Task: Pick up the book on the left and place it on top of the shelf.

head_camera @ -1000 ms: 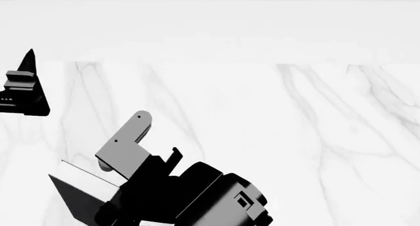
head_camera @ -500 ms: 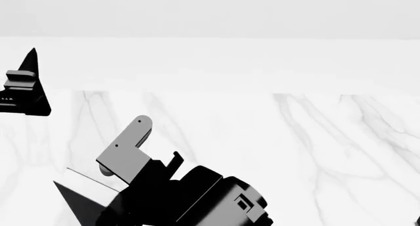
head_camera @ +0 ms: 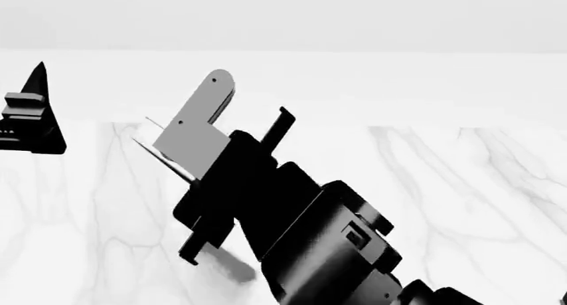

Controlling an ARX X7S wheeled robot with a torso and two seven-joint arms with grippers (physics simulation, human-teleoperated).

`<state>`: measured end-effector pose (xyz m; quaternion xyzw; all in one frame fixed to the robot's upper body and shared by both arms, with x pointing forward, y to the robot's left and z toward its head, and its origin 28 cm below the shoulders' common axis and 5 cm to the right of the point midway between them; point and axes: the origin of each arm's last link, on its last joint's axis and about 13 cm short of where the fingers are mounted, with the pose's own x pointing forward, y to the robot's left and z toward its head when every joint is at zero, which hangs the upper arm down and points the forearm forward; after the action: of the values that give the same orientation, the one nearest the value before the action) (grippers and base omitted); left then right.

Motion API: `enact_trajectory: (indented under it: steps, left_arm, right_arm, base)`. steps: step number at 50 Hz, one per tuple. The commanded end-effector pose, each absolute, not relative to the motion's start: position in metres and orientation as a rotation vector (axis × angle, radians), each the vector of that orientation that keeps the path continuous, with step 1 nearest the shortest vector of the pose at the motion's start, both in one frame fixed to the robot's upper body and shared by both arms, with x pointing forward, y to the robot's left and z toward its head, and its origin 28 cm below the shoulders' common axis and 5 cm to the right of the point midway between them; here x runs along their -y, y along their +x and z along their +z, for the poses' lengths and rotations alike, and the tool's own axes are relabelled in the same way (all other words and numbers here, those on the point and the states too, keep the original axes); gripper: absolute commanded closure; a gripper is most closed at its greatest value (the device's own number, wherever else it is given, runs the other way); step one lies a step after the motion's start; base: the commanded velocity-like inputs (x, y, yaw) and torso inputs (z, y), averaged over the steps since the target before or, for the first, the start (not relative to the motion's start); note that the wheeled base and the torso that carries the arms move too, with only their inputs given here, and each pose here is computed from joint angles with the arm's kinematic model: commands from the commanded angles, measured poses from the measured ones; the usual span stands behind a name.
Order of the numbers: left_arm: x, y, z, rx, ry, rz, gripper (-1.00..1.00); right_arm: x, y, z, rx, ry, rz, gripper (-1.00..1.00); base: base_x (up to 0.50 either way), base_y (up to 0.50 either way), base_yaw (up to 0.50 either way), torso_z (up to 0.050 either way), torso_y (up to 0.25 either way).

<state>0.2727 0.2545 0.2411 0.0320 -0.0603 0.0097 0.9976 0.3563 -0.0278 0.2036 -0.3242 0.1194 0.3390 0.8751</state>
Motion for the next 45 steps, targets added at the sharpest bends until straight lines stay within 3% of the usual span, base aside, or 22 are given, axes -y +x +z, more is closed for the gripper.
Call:
enact_trajectory:
  steps: [1, 8, 15, 27, 45]
  left_arm:
    - [-0.255, 0.273, 0.24, 0.12, 0.067, 0.022, -1.0]
    - [-0.255, 0.274, 0.24, 0.119, 0.069, 0.023, -1.0]
    - [-0.255, 0.273, 0.24, 0.12, 0.068, 0.025, -1.0]
    - [-0.255, 0.272, 0.241, 0.126, 0.069, 0.019, -1.0]
    - [-0.256, 0.273, 0.238, 0.121, 0.067, 0.023, -1.0]
  right_arm:
    - [0.059, 0.385, 0.252, 0.099, -1.114, 0.163, 1.0]
    - [0.081, 0.417, 0.259, 0.183, -1.341, -0.154, 1.0]
    - [0.094, 0.431, 0.26, 0.196, -1.475, -0.274, 1.0]
    - [0.106, 0.437, 0.266, 0.152, -1.5, -0.327, 1.0]
    - [0.168, 0.42, 0.279, -0.191, -1.528, -0.65, 1.0]
  base:
    - [0.0, 0.0, 0.0, 0.0, 0.0]
    - [0.0, 0.0, 0.0, 0.0, 0.002]
    - [0.0, 0.0, 0.0, 0.0, 0.0]
    - [0.0, 0.0, 0.0, 0.0, 0.002]
    - [0.0, 0.0, 0.0, 0.0, 0.002]
